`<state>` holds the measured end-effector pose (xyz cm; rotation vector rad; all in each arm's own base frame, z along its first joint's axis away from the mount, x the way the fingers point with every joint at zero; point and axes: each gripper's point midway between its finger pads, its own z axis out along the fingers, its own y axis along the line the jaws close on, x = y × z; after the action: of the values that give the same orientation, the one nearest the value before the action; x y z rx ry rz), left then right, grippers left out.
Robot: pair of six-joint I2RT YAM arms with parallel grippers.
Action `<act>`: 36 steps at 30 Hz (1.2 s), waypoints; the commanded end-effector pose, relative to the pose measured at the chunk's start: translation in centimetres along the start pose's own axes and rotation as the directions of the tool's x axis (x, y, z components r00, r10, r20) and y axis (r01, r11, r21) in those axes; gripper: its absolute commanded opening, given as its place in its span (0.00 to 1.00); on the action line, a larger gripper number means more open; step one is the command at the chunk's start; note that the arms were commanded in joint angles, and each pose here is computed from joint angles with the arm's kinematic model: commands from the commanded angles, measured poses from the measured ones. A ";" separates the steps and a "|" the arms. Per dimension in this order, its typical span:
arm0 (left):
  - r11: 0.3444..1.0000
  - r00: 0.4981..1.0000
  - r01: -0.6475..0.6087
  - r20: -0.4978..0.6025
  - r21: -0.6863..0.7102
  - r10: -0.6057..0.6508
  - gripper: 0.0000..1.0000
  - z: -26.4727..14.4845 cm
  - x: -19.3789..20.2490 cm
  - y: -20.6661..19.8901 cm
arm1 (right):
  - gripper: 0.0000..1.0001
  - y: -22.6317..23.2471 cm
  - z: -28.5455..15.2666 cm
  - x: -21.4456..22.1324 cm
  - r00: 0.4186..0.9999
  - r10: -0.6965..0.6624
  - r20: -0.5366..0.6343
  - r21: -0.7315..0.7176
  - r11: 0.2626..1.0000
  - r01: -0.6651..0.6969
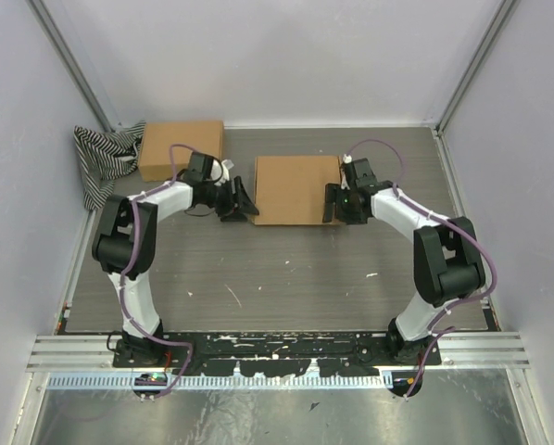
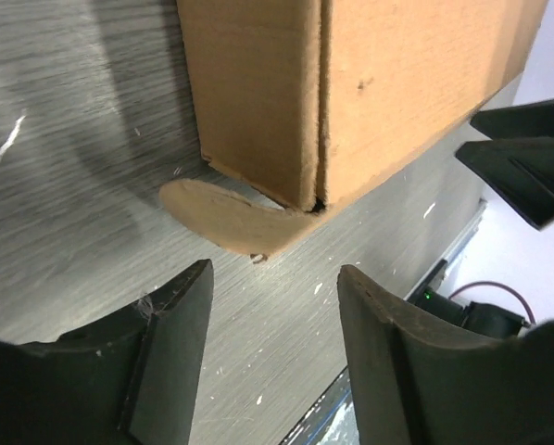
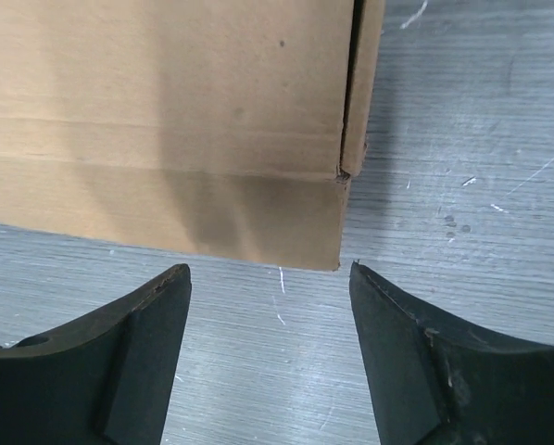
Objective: Fold the paper box
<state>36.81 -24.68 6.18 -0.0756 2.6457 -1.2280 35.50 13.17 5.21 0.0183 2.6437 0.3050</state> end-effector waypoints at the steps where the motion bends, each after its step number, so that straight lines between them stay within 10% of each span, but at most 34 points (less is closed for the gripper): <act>1: 0.988 0.986 -0.096 0.124 -0.118 0.111 0.66 -2.9 -1.6 -0.6 | 0.76 1.5 -3.3 -3.5 0.989 -0.022 0.145 -0.046 0.999 0.028; 36: 0.947 0.933 -0.283 0.184 -0.153 0.308 0.69 2.3 -1.3 -0.1 | 0.78 1.7 -0.5 -2.4 0.991 -0.015 0.135 -0.135 0.990 0.033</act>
<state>38.41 -25.25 5.41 0.1285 2.4771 -0.8564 36.51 13.87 6.20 0.0002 2.5391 0.4002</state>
